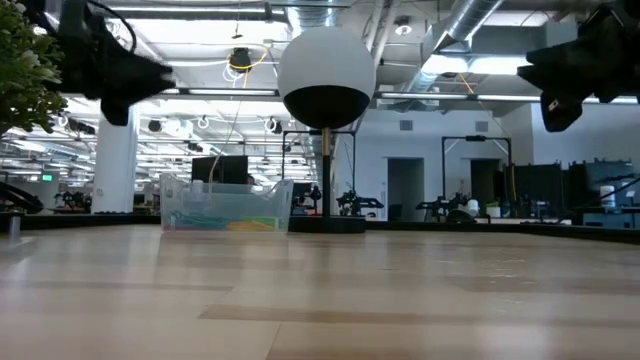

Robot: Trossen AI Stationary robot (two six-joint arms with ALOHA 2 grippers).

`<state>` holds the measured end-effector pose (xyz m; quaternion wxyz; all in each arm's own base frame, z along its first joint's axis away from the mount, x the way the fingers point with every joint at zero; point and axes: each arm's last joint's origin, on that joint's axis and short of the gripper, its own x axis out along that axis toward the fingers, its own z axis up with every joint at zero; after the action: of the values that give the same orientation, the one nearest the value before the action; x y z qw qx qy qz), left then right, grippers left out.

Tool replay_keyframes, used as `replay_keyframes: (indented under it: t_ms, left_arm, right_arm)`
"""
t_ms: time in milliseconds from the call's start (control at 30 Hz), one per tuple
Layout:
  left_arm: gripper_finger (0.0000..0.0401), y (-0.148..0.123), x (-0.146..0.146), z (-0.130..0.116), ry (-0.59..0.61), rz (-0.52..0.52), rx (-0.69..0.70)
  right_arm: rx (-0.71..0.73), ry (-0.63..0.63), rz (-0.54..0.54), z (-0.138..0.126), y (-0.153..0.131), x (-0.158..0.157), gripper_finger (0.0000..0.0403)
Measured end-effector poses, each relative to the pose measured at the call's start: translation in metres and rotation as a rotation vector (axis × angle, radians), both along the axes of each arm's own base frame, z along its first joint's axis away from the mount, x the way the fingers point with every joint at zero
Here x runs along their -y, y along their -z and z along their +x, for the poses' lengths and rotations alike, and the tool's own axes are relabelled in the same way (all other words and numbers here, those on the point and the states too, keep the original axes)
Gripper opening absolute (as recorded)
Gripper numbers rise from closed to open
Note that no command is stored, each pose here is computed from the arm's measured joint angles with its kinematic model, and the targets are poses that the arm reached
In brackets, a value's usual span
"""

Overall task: Pick and place items into bin
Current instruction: Return to Home Position

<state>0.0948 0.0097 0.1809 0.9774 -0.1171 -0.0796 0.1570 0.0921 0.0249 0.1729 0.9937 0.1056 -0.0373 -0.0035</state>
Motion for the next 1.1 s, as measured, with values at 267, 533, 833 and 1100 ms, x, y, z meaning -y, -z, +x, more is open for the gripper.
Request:
replay_keyframes:
  t_ms: [267,533,833,1100]
  left_arm:
    - [0.0124,0.007,-0.001,0.001,-0.023,0.0,-0.044]
    - [0.0124,0.007,0.0,0.001,0.006,0.049,-0.065]
    - [0.0124,0.008,0.001,0.002,0.022,0.0,-0.052]
    - [0.0123,0.008,0.001,0.002,0.022,0.0,-0.053]
  right_arm:
    - [0.036,0.025,-0.052,0.0,-0.004,0.002,0.0091]
    - [0.026,0.023,-0.049,0.0,-0.002,0.002,0.0091]
    - [0.01,0.021,-0.054,0.0,-0.001,0.002,0.0091]
    - [0.01,0.021,-0.054,0.0,-0.001,0.002,0.0091]
